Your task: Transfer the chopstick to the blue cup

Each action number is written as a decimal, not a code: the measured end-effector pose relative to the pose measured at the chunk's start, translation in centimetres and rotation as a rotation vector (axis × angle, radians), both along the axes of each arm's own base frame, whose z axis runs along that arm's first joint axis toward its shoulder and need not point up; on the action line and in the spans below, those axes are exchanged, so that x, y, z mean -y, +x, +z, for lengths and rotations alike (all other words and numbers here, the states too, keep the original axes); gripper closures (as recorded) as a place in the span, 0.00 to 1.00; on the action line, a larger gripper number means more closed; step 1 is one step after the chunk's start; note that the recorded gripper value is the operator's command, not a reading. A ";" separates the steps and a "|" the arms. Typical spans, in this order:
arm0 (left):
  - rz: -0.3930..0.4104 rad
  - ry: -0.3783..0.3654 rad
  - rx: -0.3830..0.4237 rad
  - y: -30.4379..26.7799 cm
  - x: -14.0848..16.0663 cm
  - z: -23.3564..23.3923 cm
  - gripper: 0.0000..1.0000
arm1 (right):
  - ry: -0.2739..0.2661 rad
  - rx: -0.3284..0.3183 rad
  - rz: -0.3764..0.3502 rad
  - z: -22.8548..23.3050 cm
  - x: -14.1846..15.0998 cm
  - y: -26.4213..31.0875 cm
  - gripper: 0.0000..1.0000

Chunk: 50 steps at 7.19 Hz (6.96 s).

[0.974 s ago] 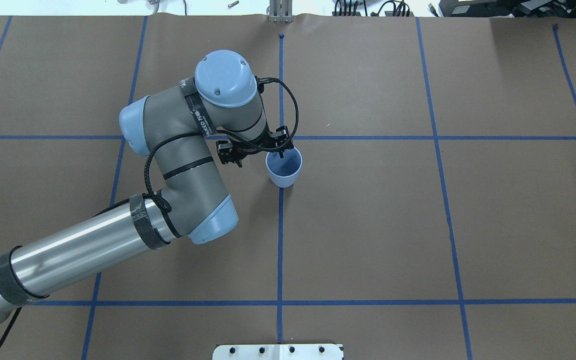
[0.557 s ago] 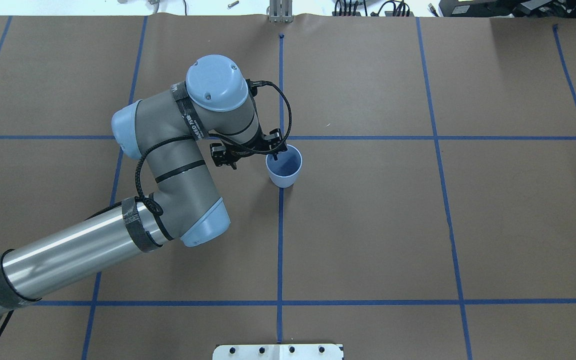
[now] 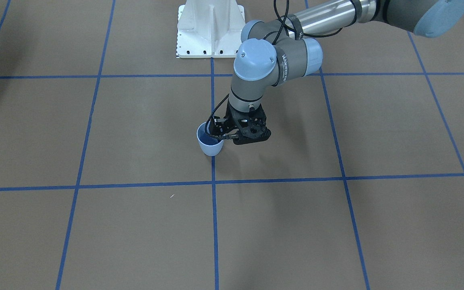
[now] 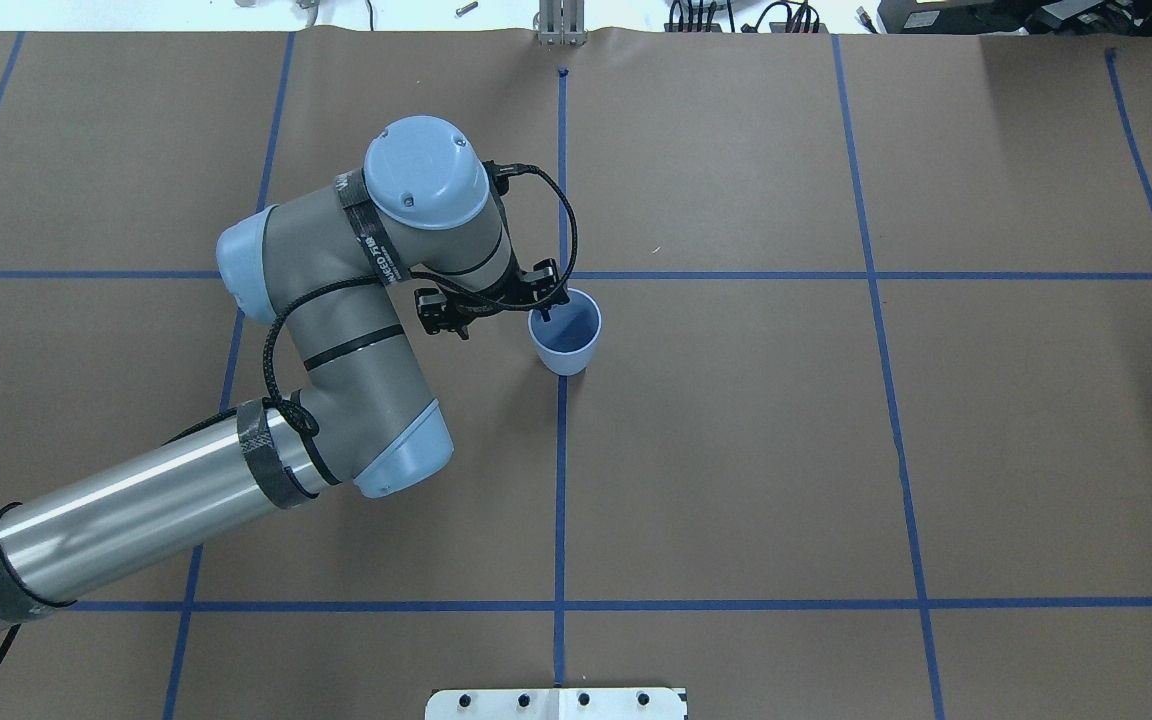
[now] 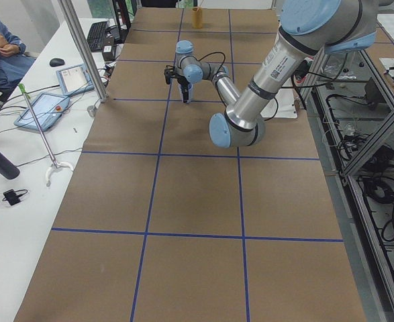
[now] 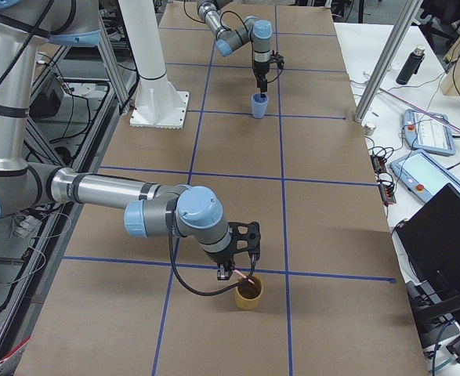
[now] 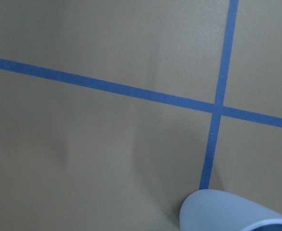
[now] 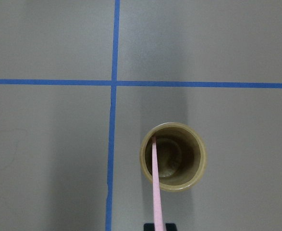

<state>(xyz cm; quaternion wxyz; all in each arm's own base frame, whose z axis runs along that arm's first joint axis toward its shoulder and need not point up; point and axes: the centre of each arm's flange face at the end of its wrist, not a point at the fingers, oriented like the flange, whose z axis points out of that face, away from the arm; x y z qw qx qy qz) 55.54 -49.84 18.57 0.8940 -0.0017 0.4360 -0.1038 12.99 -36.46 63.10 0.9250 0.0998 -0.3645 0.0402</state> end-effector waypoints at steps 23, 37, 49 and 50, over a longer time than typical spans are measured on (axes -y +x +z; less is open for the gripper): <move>0.114 0.153 -0.095 -33.0 4.4 18.1 0.02 | -0.396 0.405 0.069 -54.5 8.7 -50.8 1.00; 0.142 0.259 -0.010 -42.1 3.2 25.4 0.02 | -0.200 0.250 0.043 -25.8 15.0 -23.6 0.00; 0.180 0.423 0.143 -51.6 3.1 31.2 0.02 | 0.053 -0.055 -0.136 -8.9 11.5 -8.3 0.00; 0.180 0.424 0.142 -51.6 3.1 31.2 0.02 | 0.053 -0.055 -0.135 -8.9 11.5 -8.3 0.00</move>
